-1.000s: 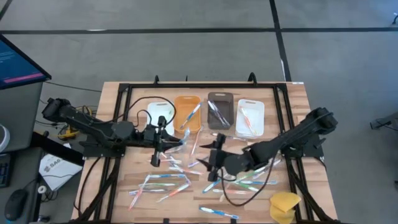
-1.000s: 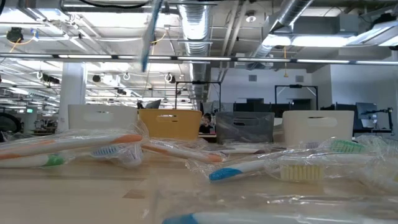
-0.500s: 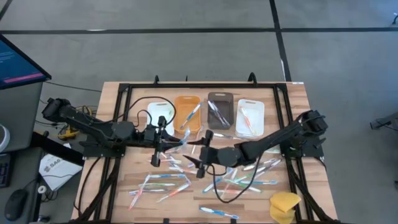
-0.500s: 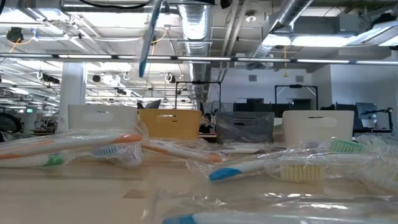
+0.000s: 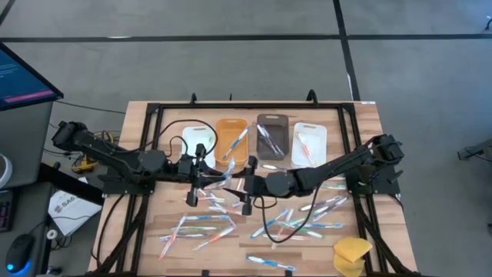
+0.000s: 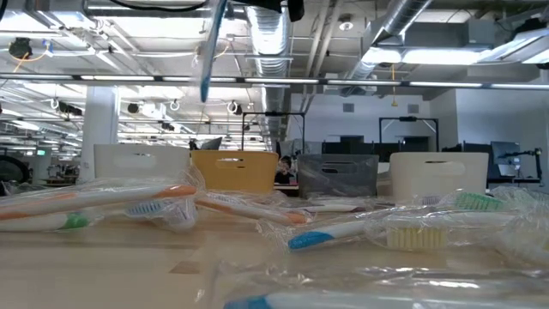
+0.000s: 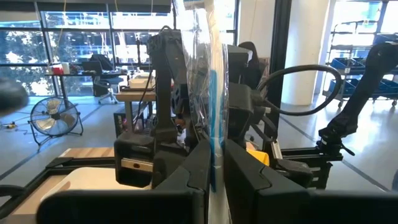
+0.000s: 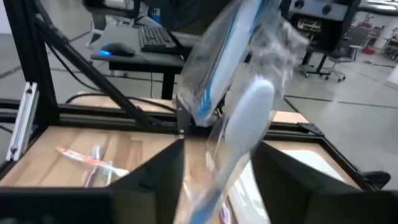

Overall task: Pick & Place Toothbrushes
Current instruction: Put the blue toothbrush into the orange bin

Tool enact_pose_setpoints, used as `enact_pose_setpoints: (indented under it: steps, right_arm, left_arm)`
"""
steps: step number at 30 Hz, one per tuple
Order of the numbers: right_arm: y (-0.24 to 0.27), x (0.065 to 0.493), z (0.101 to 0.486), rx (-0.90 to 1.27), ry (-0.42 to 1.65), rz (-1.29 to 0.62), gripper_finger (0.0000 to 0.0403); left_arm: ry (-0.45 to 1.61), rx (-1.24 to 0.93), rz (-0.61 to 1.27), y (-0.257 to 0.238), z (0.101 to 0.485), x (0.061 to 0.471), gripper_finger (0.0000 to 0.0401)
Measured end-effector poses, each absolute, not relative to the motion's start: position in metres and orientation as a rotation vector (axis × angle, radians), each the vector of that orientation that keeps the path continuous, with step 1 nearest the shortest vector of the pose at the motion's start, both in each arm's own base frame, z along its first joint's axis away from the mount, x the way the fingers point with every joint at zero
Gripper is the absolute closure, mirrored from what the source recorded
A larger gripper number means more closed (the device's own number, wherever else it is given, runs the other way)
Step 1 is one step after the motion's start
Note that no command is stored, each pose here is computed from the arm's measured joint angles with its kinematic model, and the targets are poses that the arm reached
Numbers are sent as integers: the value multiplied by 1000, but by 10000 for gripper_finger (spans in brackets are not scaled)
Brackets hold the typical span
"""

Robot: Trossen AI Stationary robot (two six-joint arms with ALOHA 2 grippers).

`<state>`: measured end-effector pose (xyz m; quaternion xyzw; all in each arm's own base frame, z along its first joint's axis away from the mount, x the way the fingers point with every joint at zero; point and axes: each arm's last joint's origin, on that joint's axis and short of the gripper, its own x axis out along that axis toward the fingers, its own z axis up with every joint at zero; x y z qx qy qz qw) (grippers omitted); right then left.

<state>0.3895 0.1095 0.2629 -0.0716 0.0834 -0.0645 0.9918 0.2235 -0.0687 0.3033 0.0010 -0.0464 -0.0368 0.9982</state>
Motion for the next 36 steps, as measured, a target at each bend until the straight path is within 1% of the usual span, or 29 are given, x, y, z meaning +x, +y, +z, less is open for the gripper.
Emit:
enact_pose_setpoints:
  steps: [5,6,11,17,20,25,36]
  right_arm:
    - [110,389,260,-200,204,-117,376]
    - [110,389,259,-220,208,-102,386]
    - [112,388,258,-218,220,-88,394]
    - [112,386,253,-189,279,-94,398]
    - [112,385,246,-183,335,-93,398]
    - [112,383,244,-163,362,-98,398]
    - [105,372,222,1,596,-180,394]
  left_arm:
    - [-90,3,-75,-69,303,224,380]
    - [-87,3,-75,-69,303,224,380]
    - [-80,6,-81,-69,302,224,380]
    - [-63,8,-76,-69,300,224,380]
    - [-88,0,-74,-69,303,223,380]
    - [-80,2,-74,-69,302,224,379]
    - [-47,12,-75,-69,299,224,379]
